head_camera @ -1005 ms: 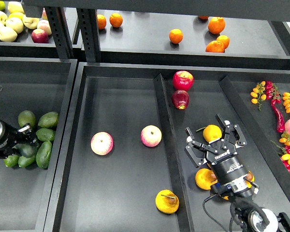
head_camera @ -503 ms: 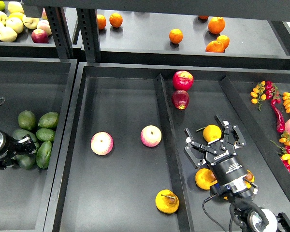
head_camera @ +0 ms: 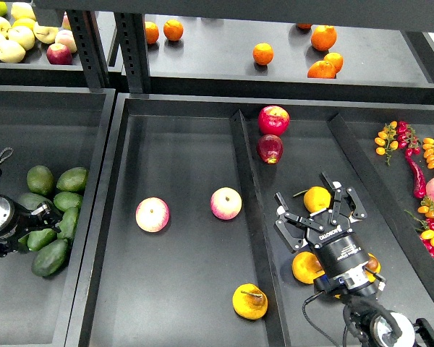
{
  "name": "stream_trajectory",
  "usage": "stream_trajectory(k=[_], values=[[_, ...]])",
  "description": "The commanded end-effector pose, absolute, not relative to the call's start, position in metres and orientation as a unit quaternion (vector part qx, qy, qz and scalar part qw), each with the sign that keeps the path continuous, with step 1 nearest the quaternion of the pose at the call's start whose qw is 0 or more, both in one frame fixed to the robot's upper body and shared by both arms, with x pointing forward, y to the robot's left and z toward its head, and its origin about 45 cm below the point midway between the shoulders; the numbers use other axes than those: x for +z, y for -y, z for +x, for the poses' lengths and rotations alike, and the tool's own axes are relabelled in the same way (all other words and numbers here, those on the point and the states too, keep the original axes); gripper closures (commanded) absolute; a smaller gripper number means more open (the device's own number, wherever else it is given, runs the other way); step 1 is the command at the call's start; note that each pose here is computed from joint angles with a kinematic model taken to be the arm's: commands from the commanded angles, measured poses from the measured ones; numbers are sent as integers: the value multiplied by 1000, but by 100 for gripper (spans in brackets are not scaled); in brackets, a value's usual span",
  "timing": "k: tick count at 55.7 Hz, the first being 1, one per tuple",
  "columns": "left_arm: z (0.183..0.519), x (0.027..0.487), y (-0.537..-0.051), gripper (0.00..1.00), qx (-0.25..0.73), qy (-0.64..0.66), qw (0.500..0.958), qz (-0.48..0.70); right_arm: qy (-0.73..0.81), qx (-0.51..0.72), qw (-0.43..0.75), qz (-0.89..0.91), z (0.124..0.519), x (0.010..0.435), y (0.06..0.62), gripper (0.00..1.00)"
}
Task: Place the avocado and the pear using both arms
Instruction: 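Withdraw the open left gripper back over the middle bin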
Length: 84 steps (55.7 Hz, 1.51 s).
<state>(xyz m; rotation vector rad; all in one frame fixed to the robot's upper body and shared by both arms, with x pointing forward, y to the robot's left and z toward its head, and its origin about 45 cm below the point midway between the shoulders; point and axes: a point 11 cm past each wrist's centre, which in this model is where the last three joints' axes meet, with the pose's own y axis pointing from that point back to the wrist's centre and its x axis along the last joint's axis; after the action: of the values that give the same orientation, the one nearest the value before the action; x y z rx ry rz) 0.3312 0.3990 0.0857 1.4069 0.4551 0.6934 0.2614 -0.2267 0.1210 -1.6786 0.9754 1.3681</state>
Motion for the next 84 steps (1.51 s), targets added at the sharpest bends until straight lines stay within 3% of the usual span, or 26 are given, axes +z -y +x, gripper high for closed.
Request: stream_trajectory(k=[1,13,24,33,47,63,75,84], values=[[343,95,-392,2,317,-195,695,615,-380,535,373,-656,261,121,226,0],[393,145,-370,1,397,-211,749,486,-380,535,372,-656,261,120,226,0],[424,183,-322,1,434,-305,811,248,-383,538,369,-654,260,117,227,0],[430,193,-307,1,439,-358,817,110,-381,544,362,-654,258,114,226,0],[412,174,-289,1,423,-456,776,-105,-375,561,343,-653,245,105,222,0],[356,133,-256,1,392,-528,704,-268,-356,583,281,-675,230,96,220,0],[305,114,-261,1,402,-545,667,-312,-356,574,135,-725,215,91,262,0],[300,123,-257,1,392,-538,676,-315,-338,549,22,-765,220,100,287,0]])
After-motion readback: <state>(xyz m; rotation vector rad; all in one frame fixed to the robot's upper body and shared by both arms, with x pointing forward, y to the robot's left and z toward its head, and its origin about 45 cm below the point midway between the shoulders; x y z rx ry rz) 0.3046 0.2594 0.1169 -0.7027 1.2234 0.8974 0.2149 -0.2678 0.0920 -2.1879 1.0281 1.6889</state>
